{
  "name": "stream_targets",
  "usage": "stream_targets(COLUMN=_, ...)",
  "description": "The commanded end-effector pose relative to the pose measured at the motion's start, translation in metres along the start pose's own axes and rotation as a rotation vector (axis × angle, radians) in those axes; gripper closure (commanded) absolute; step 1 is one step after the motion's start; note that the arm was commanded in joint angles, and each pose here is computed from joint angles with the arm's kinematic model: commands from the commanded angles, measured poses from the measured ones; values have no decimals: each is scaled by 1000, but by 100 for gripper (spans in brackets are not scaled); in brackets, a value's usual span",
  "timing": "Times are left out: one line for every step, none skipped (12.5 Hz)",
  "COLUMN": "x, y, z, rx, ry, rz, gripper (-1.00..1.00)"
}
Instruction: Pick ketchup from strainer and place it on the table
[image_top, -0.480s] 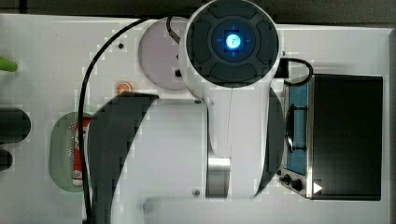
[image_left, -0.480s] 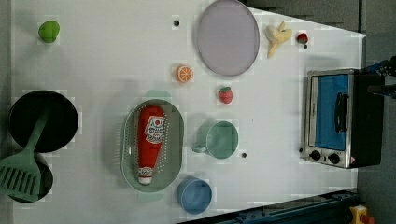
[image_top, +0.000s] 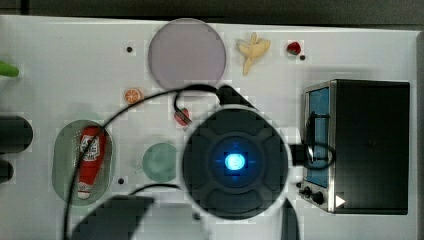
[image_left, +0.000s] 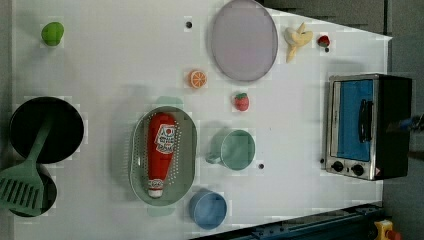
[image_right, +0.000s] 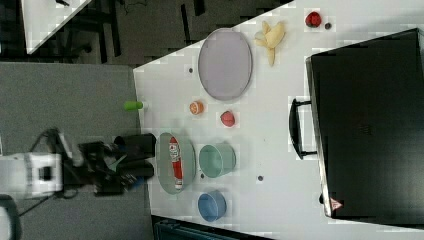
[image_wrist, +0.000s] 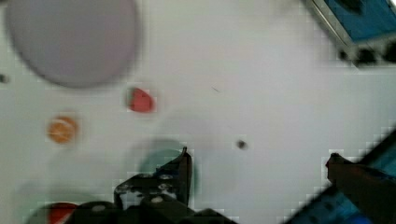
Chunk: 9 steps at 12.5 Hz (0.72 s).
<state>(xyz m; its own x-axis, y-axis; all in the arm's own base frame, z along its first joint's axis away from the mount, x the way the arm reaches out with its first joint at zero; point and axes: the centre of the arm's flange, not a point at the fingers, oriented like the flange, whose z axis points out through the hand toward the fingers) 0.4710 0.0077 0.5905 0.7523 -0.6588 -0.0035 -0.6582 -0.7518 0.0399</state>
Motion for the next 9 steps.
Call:
stream_targets(x=-49, y=-86, z=35, rx=-36, ry=-19, rz=-150, gripper=-100)
stream_targets(x=-66, y=-108, z=43, rx=-38, ry=-14, rz=-203, gripper=-100)
stream_targets(x=-85, y=-128, z=52, rx=-36, ry=-9, rz=-255, gripper=-100)
stream_targets(x=-103, y=-148, z=60, rx=-26, ry=0, rz=-305, gripper=-100)
stream_targets(x=-121, y=-167, z=68, rx=-14, ry=6, rz=-353, gripper=-100)
stream_targets(x=-138, y=-184, z=78, rx=2, ry=9, rz=-397, gripper=-100)
stream_targets(x=-154, y=-200, z=89, rx=15, ry=3, rz=-441, gripper=-100)
stream_targets(x=-172, y=-215, z=102, rx=23, ry=-10, rz=-484, gripper=-100)
stream_targets(x=-189, y=-228, z=116, rx=30, ry=-28, rz=-526, gripper=-100)
